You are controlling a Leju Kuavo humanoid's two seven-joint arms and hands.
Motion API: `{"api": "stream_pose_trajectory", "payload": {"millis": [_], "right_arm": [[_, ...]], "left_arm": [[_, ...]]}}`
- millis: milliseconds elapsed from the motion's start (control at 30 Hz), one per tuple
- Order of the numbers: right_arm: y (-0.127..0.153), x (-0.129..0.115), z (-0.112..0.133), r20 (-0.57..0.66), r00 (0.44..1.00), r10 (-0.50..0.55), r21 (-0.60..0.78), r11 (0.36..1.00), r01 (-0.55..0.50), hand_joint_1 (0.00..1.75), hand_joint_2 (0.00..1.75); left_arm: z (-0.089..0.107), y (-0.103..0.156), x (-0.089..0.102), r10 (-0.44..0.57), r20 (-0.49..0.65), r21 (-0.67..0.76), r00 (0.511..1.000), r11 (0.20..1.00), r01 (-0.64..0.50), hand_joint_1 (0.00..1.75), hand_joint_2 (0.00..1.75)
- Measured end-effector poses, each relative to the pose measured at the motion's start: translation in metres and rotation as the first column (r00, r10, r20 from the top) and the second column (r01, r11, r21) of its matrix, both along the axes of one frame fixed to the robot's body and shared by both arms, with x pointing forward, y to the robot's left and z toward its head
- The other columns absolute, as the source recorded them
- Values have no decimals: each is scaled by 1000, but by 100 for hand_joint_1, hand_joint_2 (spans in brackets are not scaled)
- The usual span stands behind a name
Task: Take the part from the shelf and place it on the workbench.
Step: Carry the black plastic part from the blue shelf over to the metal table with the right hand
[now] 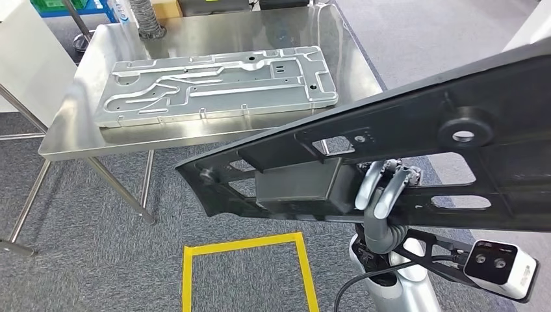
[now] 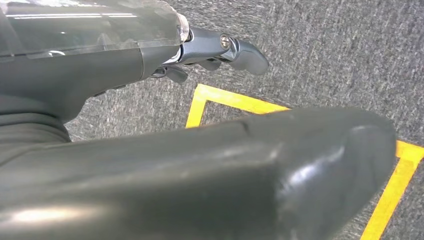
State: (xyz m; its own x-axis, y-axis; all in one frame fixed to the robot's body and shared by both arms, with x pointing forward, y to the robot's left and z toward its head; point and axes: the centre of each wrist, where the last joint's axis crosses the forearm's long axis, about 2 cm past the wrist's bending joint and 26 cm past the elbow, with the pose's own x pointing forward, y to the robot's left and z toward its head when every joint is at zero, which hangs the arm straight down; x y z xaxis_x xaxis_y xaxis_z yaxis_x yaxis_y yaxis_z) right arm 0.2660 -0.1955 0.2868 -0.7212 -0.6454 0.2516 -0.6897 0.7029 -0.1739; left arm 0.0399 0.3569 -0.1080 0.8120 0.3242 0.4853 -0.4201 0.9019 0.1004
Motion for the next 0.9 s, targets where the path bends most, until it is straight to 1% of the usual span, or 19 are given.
{"api": "stream_pose_trajectory", "payload": {"millis": [267, 433, 633, 800, 900], "right_arm": [[0, 0, -2, -12, 1000, -14, 4, 1000, 14, 175, 175], [0, -1, -1, -5, 1000, -20, 0, 1000, 20, 175, 175], [0, -2, -4, -8, 1000, -27, -16, 999, 27, 175, 175], [0, -2, -3, -7, 1000, -11, -11, 1000, 11, 175, 175], [1, -1, 0, 0, 1000, -4, 1, 1000, 4, 175, 175]], "left_arm": [[-1, 0, -7, -4, -12, 1, 1000, 1000, 4, 0, 0], [0, 1, -4, -7, -5, 4, 1000, 1000, 7, 0, 0], [-1, 0, -6, -8, -6, 3, 1000, 1000, 8, 0, 0], [-1, -2, -8, -8, -7, 1, 1000, 1000, 8, 0, 0], [-1, -2, -6, -8, -2, 2, 1000, 1000, 8, 0, 0]]}}
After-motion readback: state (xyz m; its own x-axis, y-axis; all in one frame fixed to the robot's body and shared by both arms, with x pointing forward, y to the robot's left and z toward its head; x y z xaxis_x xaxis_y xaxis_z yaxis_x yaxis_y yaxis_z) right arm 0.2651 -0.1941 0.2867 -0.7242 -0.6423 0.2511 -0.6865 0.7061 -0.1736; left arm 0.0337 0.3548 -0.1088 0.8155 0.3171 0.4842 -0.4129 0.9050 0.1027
